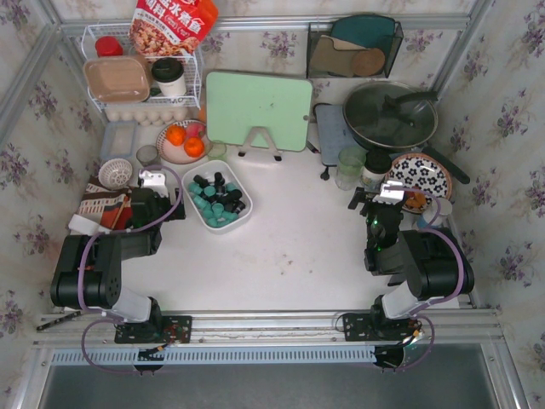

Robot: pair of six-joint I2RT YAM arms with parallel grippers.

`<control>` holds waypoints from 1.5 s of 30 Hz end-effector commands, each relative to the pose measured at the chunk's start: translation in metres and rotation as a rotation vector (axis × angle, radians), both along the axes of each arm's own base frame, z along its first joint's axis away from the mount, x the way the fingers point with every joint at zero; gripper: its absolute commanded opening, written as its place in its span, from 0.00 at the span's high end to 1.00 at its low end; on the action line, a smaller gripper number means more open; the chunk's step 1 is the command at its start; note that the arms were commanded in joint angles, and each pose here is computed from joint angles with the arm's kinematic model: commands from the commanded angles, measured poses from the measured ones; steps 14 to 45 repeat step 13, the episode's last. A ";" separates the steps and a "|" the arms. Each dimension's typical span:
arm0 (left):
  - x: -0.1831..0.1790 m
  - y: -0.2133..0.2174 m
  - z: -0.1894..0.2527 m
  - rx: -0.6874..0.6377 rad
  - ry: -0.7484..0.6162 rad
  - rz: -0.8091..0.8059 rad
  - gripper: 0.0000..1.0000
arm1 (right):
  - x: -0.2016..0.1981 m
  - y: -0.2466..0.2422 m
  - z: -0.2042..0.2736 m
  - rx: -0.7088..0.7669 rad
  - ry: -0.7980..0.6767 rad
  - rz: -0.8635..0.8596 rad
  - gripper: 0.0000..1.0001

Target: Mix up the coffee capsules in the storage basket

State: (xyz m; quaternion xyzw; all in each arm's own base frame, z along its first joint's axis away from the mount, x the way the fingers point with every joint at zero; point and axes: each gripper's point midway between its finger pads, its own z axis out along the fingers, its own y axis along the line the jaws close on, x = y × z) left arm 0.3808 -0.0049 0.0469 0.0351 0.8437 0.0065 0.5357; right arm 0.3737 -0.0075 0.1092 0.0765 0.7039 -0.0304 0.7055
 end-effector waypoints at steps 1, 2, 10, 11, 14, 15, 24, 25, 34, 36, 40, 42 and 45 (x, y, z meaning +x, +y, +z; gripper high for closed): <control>0.005 0.001 0.009 -0.004 -0.039 0.007 0.00 | 0.001 -0.001 0.001 0.002 -0.002 -0.004 0.00; 0.005 0.001 0.009 -0.004 -0.039 0.006 0.00 | 0.001 0.000 0.002 0.002 -0.003 -0.004 0.00; 0.005 0.001 0.009 -0.004 -0.039 0.007 0.00 | 0.006 0.000 0.001 0.009 0.002 0.004 0.00; 0.005 0.001 0.008 -0.004 -0.037 0.007 0.00 | 0.005 0.000 0.002 0.008 0.002 0.005 0.00; 0.005 0.001 0.009 -0.004 -0.038 0.007 0.00 | 0.001 0.001 0.001 0.003 0.001 0.011 0.00; 0.005 0.001 0.009 -0.004 -0.038 0.007 0.00 | 0.001 0.001 0.001 0.003 0.001 0.011 0.00; 0.005 0.001 0.009 -0.004 -0.038 0.007 0.00 | 0.001 0.001 0.001 0.003 0.001 0.011 0.00; 0.005 0.001 0.009 -0.004 -0.038 0.007 0.00 | 0.001 0.001 0.001 0.003 0.001 0.011 0.00; 0.005 0.001 0.009 -0.004 -0.038 0.007 0.00 | 0.001 0.001 0.001 0.003 0.001 0.011 0.00; 0.005 0.001 0.009 -0.004 -0.038 0.007 0.00 | 0.001 0.001 0.001 0.003 0.001 0.011 0.00; 0.005 0.001 0.009 -0.004 -0.038 0.007 0.00 | 0.001 0.001 0.001 0.003 0.001 0.011 0.00; 0.005 0.001 0.009 -0.004 -0.038 0.007 0.00 | 0.001 0.001 0.001 0.003 0.001 0.011 0.00; 0.005 0.001 0.009 -0.004 -0.038 0.007 0.00 | 0.001 0.001 0.001 0.003 0.001 0.011 0.00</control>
